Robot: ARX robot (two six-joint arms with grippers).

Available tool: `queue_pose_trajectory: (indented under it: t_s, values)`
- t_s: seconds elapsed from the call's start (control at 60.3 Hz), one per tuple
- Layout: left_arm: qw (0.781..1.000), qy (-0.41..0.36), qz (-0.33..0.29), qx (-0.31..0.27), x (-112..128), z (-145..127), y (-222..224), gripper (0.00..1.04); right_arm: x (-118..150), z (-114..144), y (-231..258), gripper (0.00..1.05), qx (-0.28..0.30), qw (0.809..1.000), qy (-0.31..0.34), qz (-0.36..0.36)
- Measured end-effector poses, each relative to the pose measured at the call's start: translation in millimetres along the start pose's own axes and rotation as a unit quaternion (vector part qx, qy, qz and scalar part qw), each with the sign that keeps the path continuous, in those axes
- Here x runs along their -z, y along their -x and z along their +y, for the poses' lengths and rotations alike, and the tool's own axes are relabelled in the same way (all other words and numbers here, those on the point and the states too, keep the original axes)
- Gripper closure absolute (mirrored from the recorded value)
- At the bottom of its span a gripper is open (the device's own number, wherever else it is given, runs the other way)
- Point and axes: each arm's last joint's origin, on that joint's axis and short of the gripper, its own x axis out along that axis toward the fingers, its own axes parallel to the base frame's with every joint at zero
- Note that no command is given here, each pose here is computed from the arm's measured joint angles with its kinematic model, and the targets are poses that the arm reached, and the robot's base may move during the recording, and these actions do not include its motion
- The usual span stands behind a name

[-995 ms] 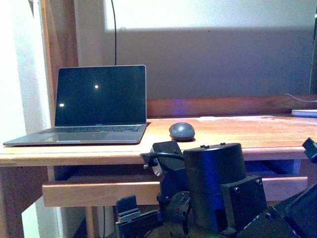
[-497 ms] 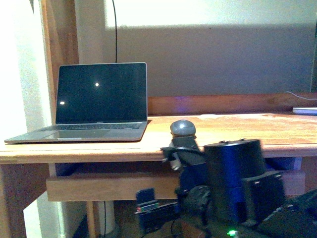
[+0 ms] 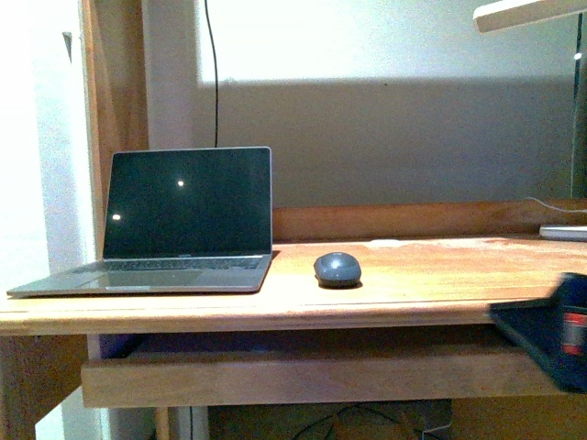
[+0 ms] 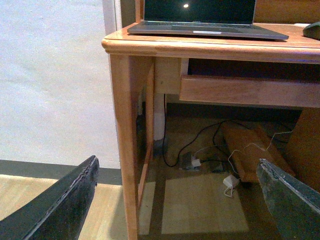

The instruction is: Place mouse

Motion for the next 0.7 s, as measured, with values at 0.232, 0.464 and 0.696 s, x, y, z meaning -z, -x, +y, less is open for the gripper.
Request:
queue_pose_trajectory:
  t_s: [0.232, 0.464, 0.696]
  values:
    - [1.0, 0.0, 0.0, 0.0, 0, 0, 0, 0.08, 3, -10, 93, 0.07, -0.012, 0.998, -0.065, -0.016]
    - [1.0, 0.0, 0.0, 0.0, 0, 0, 0, 0.08, 14, 1, 153, 0.07, -0.036, 0.993, -0.108, -0.03]
    - [1.0, 0.0, 0.0, 0.001, 0, 0, 0, 0.08, 31, 20, 177, 0.07, -0.059, 0.987, -0.145, -0.031]
